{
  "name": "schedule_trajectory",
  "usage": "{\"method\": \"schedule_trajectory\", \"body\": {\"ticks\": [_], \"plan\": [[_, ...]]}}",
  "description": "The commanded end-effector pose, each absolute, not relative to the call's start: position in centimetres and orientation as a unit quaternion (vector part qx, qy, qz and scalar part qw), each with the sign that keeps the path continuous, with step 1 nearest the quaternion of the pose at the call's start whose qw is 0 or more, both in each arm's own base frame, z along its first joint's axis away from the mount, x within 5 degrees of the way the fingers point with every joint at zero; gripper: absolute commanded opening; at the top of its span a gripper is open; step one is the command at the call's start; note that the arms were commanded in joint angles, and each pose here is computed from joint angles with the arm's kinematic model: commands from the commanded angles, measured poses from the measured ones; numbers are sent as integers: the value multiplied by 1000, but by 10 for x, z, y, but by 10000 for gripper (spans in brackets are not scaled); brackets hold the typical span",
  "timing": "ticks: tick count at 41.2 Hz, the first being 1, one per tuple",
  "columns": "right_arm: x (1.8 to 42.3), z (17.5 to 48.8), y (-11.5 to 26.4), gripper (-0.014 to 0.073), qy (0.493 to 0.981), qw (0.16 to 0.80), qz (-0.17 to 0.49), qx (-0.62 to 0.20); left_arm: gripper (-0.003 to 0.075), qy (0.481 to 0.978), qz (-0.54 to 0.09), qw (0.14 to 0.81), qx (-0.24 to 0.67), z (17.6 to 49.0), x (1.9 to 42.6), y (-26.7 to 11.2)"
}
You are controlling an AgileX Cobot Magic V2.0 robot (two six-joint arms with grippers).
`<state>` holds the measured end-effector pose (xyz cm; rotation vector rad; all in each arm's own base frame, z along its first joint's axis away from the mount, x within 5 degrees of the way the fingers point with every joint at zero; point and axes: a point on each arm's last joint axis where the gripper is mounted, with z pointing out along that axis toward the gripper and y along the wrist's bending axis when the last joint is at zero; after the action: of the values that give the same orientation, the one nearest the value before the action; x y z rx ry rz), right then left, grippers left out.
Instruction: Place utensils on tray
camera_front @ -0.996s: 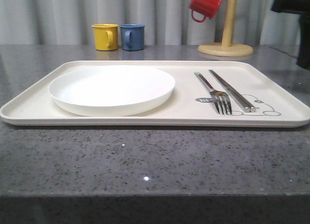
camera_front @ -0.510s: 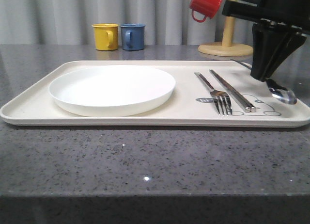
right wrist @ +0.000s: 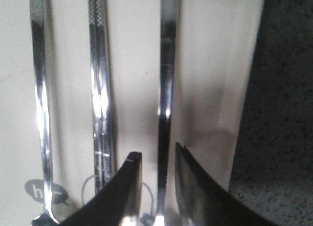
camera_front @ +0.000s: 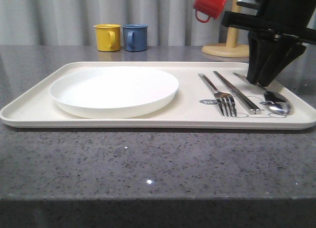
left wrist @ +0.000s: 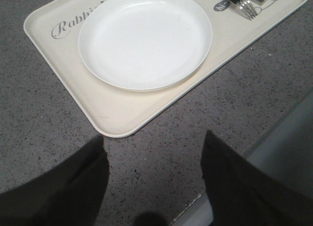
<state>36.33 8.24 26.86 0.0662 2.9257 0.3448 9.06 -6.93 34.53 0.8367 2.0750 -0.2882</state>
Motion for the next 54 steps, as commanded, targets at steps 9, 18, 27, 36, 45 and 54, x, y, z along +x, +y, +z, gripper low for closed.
{"method": "schedule_trajectory", "body": {"ticks": [9,18,27,36,45,54], "plan": [[357,312,78,239,976,189,110,-3,410,810,-130,468,329,359,92,-72],[318,364,77,235,960,249,102,-75,410,810,-130,468,329,359,92,-72],[250,393,81,235,943,289,81,-141,410,810,-130,468,329,359,92,-72],[180,392,63,235,928,330,85,-150,410,810,-130,468,329,359,92,-72],[124,375,45,235,907,384,91,-146,410,810,-130,468,329,359,92,-72],[74,355,29,235,887,429,94,-144,410,810,-130,468,329,359,92,-72]]}}
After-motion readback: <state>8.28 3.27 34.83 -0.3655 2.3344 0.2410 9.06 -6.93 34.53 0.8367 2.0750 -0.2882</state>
